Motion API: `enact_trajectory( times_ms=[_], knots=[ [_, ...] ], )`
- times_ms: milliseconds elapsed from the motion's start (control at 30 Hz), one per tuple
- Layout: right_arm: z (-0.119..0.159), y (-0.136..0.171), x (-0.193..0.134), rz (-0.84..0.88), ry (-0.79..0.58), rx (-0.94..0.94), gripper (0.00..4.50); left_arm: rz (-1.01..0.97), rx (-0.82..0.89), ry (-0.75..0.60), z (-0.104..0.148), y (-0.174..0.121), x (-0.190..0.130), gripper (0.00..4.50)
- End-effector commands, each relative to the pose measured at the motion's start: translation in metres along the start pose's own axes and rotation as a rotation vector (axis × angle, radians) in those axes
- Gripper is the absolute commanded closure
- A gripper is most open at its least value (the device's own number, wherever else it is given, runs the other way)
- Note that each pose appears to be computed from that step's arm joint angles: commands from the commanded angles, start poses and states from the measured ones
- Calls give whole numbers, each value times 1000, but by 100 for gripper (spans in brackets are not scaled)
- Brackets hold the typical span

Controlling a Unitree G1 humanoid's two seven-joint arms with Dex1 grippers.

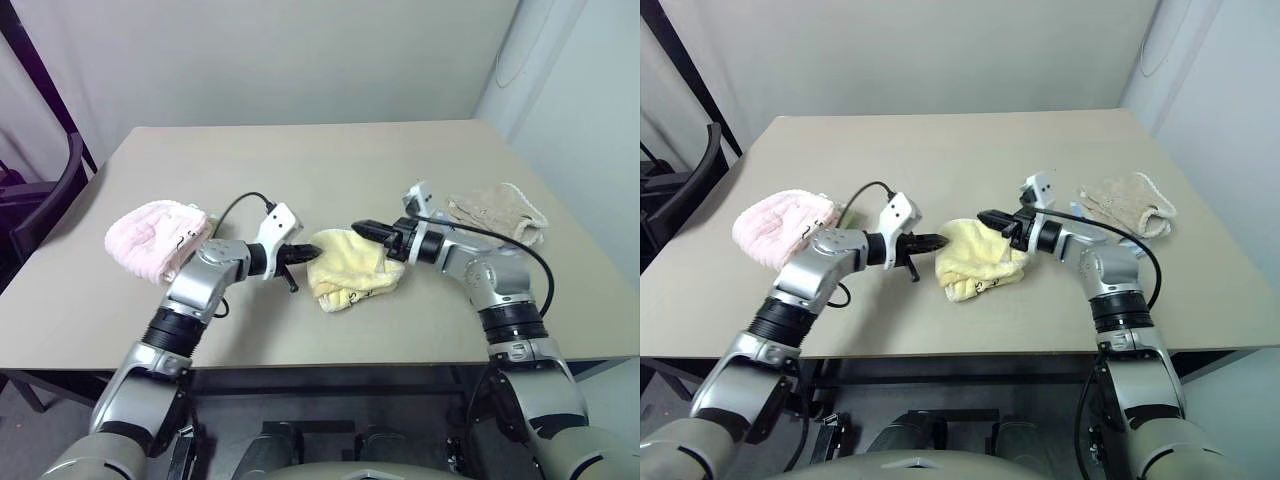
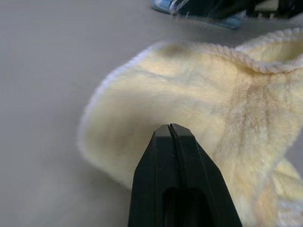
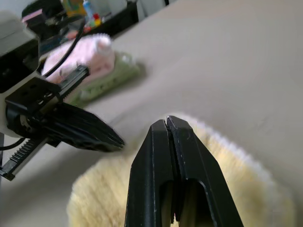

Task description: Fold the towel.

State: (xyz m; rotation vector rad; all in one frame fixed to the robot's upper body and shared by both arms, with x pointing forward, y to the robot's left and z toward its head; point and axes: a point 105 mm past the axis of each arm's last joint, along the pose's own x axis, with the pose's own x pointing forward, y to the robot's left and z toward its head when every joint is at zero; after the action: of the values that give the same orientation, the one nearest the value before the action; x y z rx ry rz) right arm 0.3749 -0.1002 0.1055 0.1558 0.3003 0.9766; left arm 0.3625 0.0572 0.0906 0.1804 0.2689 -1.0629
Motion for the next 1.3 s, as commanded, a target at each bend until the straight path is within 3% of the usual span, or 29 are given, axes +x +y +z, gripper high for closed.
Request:
enact_trajectory(
  times_ms=[33,133,233,467,600,667,767,867,1067,1133,1300],
  knots=[
    [-38,-3,14,-12,109,-31,448,-13,7,-9,-11,-3,14,450],
    [-69,-13,20,-84,193,-57,448,-19,-2,65,-43,-9,21,450],
    [-78,-20,19,-111,226,-106,448,-2,11,91,-55,-6,19,450],
    [-58,-19,15,-65,156,-120,448,23,-6,29,-46,3,8,450],
    [-33,-14,12,-19,67,-90,448,3,-57,-72,-24,4,0,450],
    [-23,-10,9,2,38,-79,412,-21,-52,-111,-11,2,-7,450],
    [0,-8,2,-5,-67,-39,332,-8,-45,-151,4,4,-20,395],
    [19,-14,-8,-46,-148,18,224,51,-50,-171,15,12,-37,291],
    [35,-14,-28,-46,-194,158,12,88,-48,-110,3,8,-66,85],
    [28,-20,-30,-86,-112,235,0,57,-22,-48,-7,-2,-78,15],
    [19,-25,-32,-103,16,354,0,123,-67,-1,-20,0,-95,5]
  ],
)
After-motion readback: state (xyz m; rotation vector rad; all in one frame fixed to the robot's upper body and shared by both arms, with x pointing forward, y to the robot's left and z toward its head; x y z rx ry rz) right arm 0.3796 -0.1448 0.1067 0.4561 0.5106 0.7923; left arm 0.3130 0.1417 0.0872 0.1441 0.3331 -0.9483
